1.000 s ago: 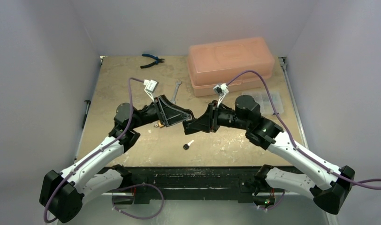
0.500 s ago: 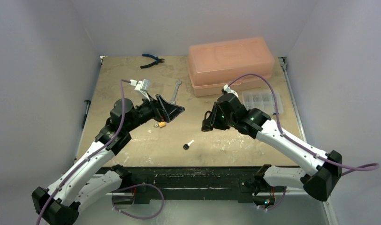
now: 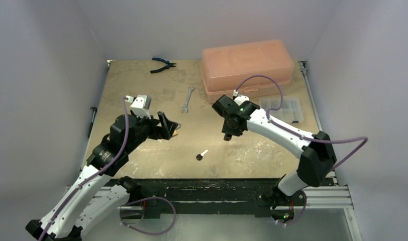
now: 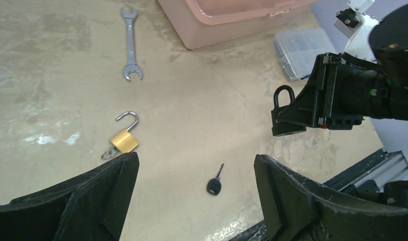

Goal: Unlock with the key

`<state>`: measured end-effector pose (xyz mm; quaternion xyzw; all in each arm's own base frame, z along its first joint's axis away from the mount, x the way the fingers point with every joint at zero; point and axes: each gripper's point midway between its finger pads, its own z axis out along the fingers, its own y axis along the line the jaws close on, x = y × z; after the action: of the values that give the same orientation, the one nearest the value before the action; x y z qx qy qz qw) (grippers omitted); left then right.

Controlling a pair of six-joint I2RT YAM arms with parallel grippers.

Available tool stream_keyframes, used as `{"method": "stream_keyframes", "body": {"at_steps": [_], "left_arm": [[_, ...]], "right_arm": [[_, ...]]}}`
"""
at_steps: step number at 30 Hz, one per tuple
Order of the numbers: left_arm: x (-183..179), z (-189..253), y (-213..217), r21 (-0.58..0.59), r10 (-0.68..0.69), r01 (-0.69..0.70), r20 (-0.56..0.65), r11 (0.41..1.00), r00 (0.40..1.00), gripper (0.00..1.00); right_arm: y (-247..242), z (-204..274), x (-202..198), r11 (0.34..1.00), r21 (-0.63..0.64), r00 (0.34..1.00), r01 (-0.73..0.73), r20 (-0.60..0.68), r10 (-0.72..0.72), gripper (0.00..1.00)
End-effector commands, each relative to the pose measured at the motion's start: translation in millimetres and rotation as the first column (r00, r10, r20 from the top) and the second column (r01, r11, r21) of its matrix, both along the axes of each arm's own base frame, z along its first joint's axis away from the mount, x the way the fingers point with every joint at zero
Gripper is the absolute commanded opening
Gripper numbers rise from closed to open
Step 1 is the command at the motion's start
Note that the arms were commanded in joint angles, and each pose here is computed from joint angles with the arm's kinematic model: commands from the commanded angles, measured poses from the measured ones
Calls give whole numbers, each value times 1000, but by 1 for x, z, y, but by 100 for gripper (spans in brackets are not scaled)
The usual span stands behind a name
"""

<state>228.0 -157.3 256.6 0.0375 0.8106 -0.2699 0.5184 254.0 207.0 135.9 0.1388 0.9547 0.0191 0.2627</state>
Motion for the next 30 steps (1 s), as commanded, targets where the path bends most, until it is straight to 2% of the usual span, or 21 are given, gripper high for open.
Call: {"method": "stream_keyframes", "body": {"at_steps": [1,5,17,30], "left_arm": [[-12,-6,29,92,60,-62,30,994,998,90],[-21,-3,28,38,36,-39,78,999,996,90],[-20,-1,39,45,81,-87,119,995,990,90],[-20,0,40,48,83,-89,128,995,988,89]], "right_arm": [[-8,12,20,996,-61,996,73,57,-69,0],[-3,-3,35,996,-85,999,40,35,-37,0],[-16,-37,76,993,-118,1000,27,-7,-28,0],[-17,-63,89,992,-127,999,10,-39,-15,0]]}}
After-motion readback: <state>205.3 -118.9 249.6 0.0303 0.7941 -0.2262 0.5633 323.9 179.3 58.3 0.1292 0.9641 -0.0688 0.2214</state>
